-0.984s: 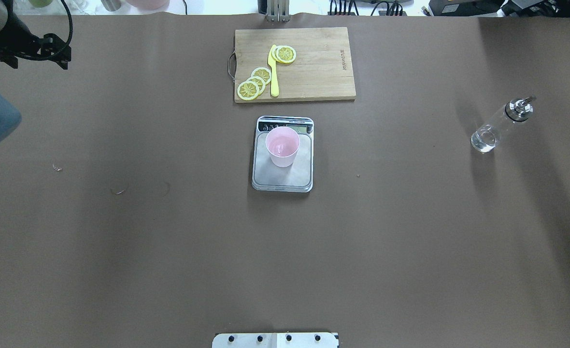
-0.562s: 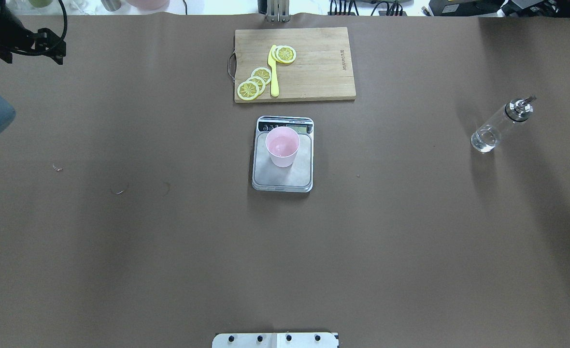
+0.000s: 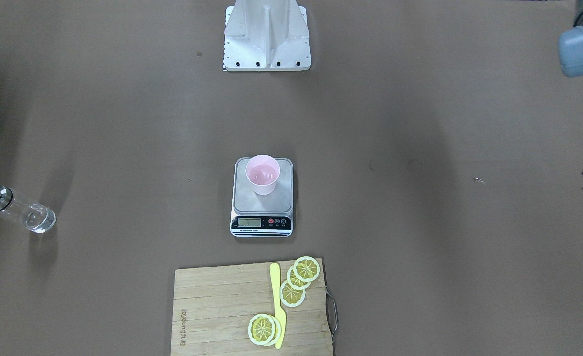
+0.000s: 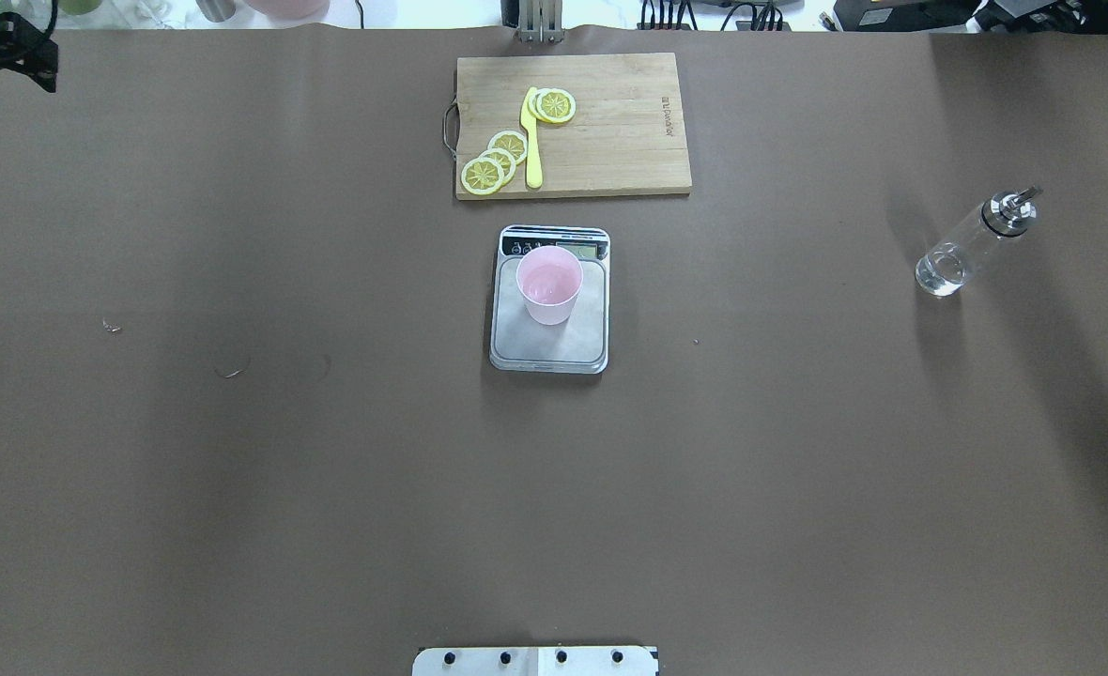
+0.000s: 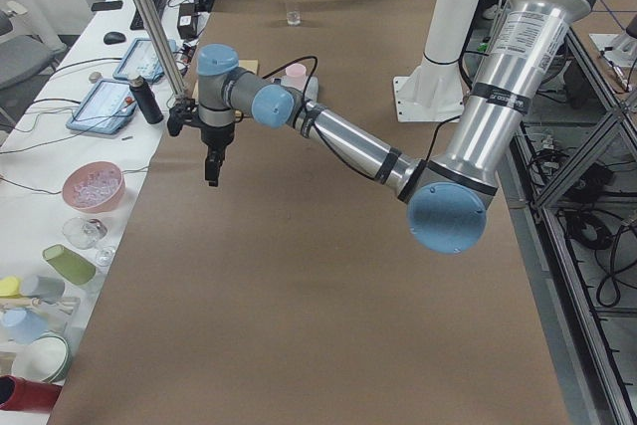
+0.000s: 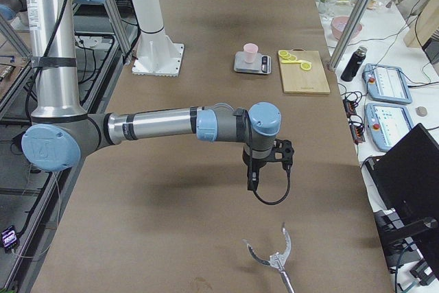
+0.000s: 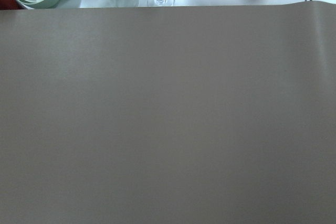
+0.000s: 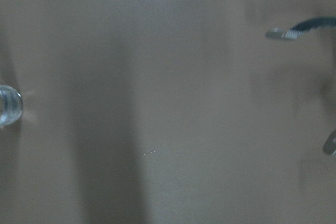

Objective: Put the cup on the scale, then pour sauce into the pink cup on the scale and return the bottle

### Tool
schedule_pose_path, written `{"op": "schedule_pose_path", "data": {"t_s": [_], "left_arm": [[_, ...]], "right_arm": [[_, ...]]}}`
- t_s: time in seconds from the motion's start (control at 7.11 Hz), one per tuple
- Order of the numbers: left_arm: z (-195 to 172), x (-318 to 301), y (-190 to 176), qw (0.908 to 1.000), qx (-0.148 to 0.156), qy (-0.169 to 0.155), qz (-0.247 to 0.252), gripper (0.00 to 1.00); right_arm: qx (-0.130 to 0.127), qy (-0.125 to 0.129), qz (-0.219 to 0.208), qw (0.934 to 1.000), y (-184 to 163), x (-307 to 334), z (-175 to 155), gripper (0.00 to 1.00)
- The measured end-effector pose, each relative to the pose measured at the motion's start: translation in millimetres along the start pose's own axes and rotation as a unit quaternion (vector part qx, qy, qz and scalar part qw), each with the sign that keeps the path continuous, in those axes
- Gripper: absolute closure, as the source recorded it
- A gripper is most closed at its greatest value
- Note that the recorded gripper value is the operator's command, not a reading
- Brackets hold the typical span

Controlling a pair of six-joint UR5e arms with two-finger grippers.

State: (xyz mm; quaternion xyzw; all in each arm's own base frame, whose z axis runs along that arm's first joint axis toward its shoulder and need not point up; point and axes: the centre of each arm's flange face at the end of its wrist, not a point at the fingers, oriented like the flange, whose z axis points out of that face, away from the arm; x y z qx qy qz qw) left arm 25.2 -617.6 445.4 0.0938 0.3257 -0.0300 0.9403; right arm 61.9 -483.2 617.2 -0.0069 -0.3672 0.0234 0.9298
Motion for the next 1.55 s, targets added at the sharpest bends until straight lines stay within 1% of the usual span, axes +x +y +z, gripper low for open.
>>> {"op": "schedule_pose_path", "data": {"t_s": [0.14, 0.28, 0.42, 0.56, 0.84, 1.55], "left_arm": [[3, -57, 12, 0.9999, -0.011, -0.001, 0.012, 0.01], [7, -94, 25, 0.9997, -0.021, 0.009, 0.007, 0.01], [15, -117, 40, 0.9991, -0.033, 0.025, -0.005, 0.01], [22, -133, 54, 0.9984, -0.042, 0.034, -0.018, 0.01], [30, -151, 71, 0.9975, -0.052, 0.037, -0.032, 0.01], [37, -165, 76, 0.9964, -0.061, 0.035, -0.047, 0.01]], "right_arm": [[0.001, 0.0, 0.0, 1.0, 11, 13, 13, 0.0], [-0.002, -0.005, 0.005, 1.0, 16, 21, 21, 0.0], [-0.006, -0.015, 0.011, 0.9998, 20, 27, 26, 0.0], [-0.008, -0.024, 0.018, 0.9995, 24, 31, 28, 0.0], [-0.007, -0.03, 0.023, 0.9993, 26, 35, 28, 0.0], [0.0, -0.031, 0.018, 0.9994, 21, 30, 21, 0.0]]}}
